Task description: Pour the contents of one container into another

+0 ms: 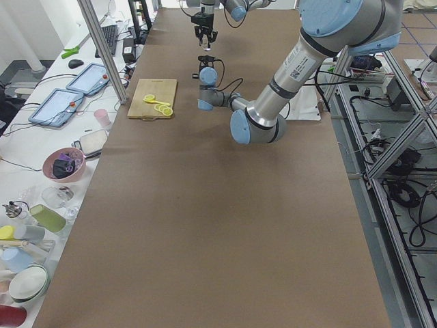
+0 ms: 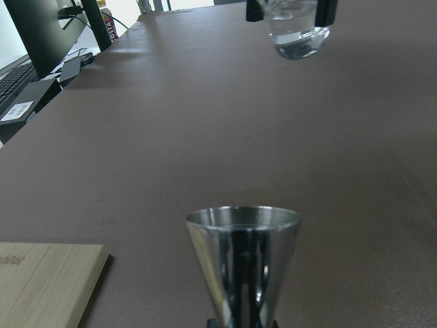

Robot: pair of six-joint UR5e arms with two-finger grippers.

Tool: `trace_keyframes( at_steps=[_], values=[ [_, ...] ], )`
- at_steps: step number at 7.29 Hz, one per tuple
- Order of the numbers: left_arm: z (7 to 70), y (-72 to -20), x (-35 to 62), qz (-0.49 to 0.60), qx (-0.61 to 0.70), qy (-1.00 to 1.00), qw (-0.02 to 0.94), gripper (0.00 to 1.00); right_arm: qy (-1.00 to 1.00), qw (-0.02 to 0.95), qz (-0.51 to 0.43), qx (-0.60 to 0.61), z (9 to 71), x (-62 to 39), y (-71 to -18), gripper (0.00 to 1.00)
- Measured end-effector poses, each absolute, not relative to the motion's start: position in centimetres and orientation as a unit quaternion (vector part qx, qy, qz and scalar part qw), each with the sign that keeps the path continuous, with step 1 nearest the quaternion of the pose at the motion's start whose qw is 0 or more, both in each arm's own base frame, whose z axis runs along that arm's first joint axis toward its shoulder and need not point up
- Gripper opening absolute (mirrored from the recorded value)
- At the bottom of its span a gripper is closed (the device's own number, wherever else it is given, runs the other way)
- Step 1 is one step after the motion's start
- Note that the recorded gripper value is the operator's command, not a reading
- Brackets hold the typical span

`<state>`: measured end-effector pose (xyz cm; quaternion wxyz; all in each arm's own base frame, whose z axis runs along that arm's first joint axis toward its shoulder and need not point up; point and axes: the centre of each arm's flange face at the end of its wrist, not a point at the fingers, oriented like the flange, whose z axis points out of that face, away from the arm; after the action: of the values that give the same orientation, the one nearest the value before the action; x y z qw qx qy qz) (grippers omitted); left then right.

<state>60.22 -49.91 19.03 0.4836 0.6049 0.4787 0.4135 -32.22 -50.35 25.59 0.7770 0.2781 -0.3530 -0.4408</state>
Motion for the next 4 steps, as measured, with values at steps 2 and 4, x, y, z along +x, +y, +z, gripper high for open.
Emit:
trace_keyframes(
  at_steps=[2,4],
  values=[
    [19.5,-49.5,61.2,0.401,0.622,0.489,0.462,0.0,-0.353,0.779,-0.447,0.263,24.0,-33.9,-50.4,0.0],
    [20.4,-49.1,61.8,0.382,0.627,0.502,0.457,0.0,-0.351,0.781,-0.455,0.246,22.2,-35.6,-50.7,0.0]
  ],
)
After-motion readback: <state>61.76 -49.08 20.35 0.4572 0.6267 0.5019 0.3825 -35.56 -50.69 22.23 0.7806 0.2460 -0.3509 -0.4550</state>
